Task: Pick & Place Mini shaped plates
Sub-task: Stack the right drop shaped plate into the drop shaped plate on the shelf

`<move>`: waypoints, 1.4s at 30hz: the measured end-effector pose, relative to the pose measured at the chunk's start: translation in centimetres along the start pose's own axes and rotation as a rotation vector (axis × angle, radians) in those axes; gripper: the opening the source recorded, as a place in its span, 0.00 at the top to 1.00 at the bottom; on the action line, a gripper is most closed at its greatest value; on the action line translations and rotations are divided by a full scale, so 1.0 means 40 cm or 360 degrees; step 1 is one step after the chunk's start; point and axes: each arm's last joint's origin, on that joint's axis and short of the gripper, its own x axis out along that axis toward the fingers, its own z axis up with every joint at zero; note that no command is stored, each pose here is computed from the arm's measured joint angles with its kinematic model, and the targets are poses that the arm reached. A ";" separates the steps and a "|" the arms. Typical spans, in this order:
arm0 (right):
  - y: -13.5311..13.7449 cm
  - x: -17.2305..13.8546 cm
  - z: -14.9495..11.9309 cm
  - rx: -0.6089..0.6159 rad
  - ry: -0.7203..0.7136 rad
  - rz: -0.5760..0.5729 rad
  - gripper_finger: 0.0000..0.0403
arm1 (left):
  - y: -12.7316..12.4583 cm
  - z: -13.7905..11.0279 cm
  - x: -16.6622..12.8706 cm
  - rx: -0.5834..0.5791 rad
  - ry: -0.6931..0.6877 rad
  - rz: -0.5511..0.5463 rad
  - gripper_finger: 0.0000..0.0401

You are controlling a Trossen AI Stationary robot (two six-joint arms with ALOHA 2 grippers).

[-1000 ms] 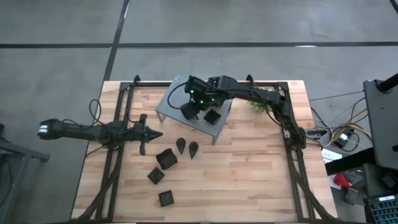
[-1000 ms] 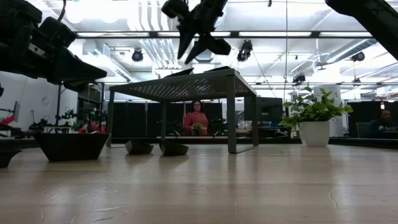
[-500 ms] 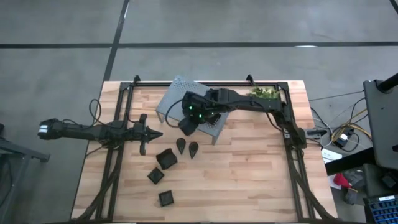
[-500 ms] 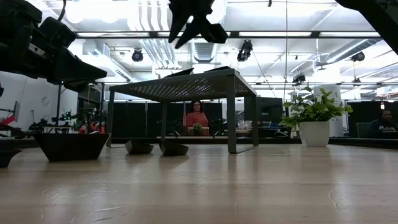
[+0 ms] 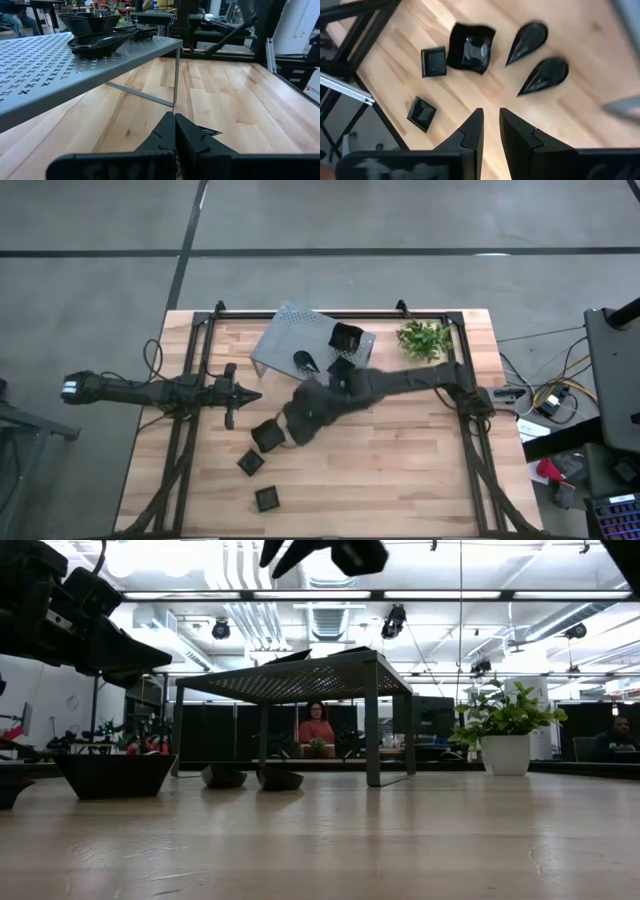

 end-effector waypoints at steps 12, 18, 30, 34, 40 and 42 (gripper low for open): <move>-0.002 0.158 -0.130 0.0793 0.0204 -0.0134 0.78 | 0.000 -0.002 0.000 0.0002 0.0015 0.0001 1.00; -0.028 0.254 -0.165 0.0943 0.0188 -0.0063 0.76 | 0.000 -0.002 0.000 0.0002 0.0013 0.0000 1.00; -0.094 0.338 -0.216 0.1089 0.0149 -0.0131 0.89 | 0.000 -0.002 0.000 0.0002 0.0013 0.0000 1.00; -0.102 0.337 -0.216 0.1103 0.0125 -0.0145 0.91 | 0.000 -0.002 0.000 0.0002 0.0013 0.0000 1.00; -0.097 0.330 -0.209 0.0988 0.0080 -0.0120 0.92 | 0.000 -0.002 0.000 0.0002 0.0015 0.0001 1.00; -0.102 0.332 -0.208 0.0984 0.0025 -0.0135 0.92 | 0.000 -0.002 0.000 0.0002 0.0015 0.0001 1.00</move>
